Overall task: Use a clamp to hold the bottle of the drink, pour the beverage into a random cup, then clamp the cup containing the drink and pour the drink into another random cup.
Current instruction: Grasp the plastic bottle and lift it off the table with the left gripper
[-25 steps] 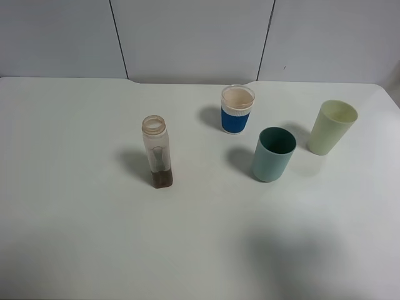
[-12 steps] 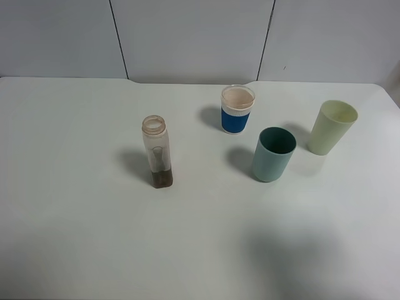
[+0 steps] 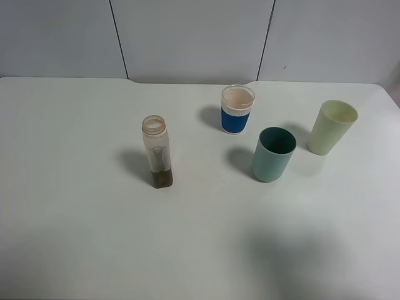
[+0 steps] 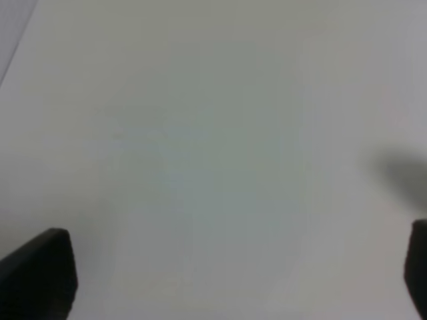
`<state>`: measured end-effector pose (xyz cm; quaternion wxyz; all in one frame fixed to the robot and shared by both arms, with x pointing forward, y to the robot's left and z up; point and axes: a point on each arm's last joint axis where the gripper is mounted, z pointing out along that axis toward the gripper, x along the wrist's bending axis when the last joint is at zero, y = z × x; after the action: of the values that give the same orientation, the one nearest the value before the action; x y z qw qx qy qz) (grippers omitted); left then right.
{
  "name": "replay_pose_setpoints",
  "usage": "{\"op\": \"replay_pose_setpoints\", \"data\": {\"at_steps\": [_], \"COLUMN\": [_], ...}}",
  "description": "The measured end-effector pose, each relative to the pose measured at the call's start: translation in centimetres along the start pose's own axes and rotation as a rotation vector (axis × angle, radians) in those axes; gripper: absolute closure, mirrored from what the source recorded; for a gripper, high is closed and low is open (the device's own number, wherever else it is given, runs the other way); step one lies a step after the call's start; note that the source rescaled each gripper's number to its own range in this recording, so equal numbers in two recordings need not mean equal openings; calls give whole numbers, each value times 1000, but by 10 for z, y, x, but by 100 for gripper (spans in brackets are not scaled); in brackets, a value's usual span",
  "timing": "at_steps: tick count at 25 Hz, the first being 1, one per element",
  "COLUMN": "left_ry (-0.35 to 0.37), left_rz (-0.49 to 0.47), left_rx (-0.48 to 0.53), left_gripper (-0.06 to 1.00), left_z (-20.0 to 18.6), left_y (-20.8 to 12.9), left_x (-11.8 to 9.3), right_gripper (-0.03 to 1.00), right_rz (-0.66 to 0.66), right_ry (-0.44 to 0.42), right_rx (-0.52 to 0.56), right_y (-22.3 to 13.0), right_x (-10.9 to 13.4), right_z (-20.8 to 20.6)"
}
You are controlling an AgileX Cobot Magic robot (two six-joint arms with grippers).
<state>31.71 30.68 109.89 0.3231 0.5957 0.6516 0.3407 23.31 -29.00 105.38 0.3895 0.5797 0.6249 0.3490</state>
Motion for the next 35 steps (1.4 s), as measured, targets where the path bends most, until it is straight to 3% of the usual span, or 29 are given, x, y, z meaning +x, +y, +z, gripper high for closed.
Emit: {"op": "replay_pose_setpoints", "data": {"at_steps": [7,18,25,30,35], "left_ry": [-79,-214,-326,-382,-453], "left_rz": [83,273,380,377,308], "left_rx": [203,532,608,580,586], "left_gripper": [-6,-6,-6,-6,-6], "left_z": [48,103,118,127,129], "left_y": [19,4,-7,-18,-52], "left_x": [-11,-30,-67,-93,-106], "right_gripper": [16,16,16,16,16], "right_rz": [0,0,0,0,0], "right_ry": [0,0,0,0,0], "right_rx": [0,0,0,0,0], "right_y": [0,0,0,0,0], "right_x": [0,0,0,0,0], "right_z": [0,0,0,0,0]}}
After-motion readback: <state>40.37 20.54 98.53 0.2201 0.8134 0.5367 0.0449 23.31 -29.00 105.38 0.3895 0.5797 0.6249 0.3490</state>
